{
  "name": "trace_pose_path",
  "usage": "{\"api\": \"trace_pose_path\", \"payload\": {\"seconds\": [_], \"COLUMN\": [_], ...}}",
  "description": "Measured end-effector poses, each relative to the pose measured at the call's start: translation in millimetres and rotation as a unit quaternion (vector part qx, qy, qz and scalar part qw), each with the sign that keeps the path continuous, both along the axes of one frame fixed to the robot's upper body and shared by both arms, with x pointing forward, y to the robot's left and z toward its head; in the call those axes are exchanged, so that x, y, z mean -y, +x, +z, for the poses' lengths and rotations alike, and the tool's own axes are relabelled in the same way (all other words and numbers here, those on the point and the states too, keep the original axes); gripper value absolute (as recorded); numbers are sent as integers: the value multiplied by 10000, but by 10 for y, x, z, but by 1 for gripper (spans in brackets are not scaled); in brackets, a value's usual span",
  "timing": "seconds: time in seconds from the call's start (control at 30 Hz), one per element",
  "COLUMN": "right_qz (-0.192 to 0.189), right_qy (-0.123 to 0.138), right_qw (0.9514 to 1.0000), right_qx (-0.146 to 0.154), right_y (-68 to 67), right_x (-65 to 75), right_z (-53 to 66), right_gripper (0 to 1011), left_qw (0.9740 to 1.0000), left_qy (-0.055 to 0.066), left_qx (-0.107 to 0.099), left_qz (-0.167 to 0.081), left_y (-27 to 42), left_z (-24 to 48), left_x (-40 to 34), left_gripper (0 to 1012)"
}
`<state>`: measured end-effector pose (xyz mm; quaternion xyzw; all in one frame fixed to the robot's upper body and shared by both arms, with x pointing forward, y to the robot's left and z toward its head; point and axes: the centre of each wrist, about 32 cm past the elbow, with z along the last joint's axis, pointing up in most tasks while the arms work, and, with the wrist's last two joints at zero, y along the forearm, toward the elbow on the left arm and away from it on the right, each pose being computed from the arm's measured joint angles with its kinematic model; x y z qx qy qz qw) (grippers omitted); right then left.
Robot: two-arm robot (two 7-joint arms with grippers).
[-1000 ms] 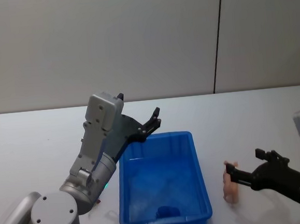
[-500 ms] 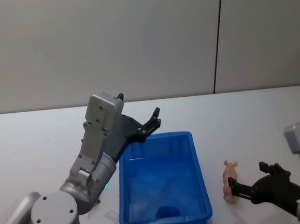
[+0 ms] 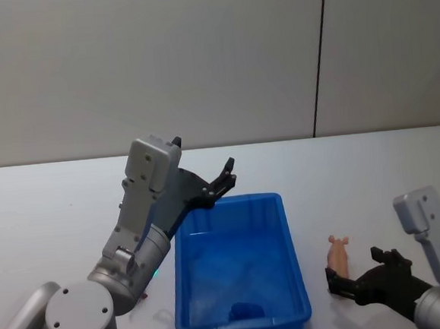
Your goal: Pick up the two dolls from the table and place them into the box.
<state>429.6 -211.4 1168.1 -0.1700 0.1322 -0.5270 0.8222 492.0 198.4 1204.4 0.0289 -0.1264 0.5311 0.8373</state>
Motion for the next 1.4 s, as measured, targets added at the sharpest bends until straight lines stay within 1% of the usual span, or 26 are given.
{"api": "trace_pose_path", "payload": {"seconds": [0.4,0.47,0.83,1.1,1.2,1.23,1.27,1.33,1.4], "right_qz": [-131,-149,-178,-172,-169,-168,-168,-165,-166], "right_qy": [-63,-69,-78,-86,-87,-88,-88,-89,-89], "right_qw": [9998,9997,9996,9995,9995,9995,9995,9995,9994], "right_qx": [-167,-192,-222,-257,-263,-266,-266,-270,-273], "right_y": [99,138,277,340,350,356,356,366,371], "right_x": [-103,-131,-227,-283,-293,-300,-300,-311,-314], "right_z": [-155,-190,-297,-351,-359,-364,-364,-373,-376], "right_gripper": [1001,1001,1001,996,943,903,903,819,782], "left_qw": [10000,10000,10000,10000,10000,10000,10000,10000,10000], "left_qy": [0,0,0,0,0,0,0,0,0], "left_qx": [0,0,0,0,0,0,0,0,0], "left_qz": [0,0,0,0,0,0,0,0,0], "left_y": [0,0,0,0,0,0,0,0,0], "left_z": [0,0,0,0,0,0,0,0,0], "left_x": [0,0,0,0,0,0,0,0,0], "left_gripper": [1001,1001,1001,1001,1001,1001,1001,1001,1001]}}
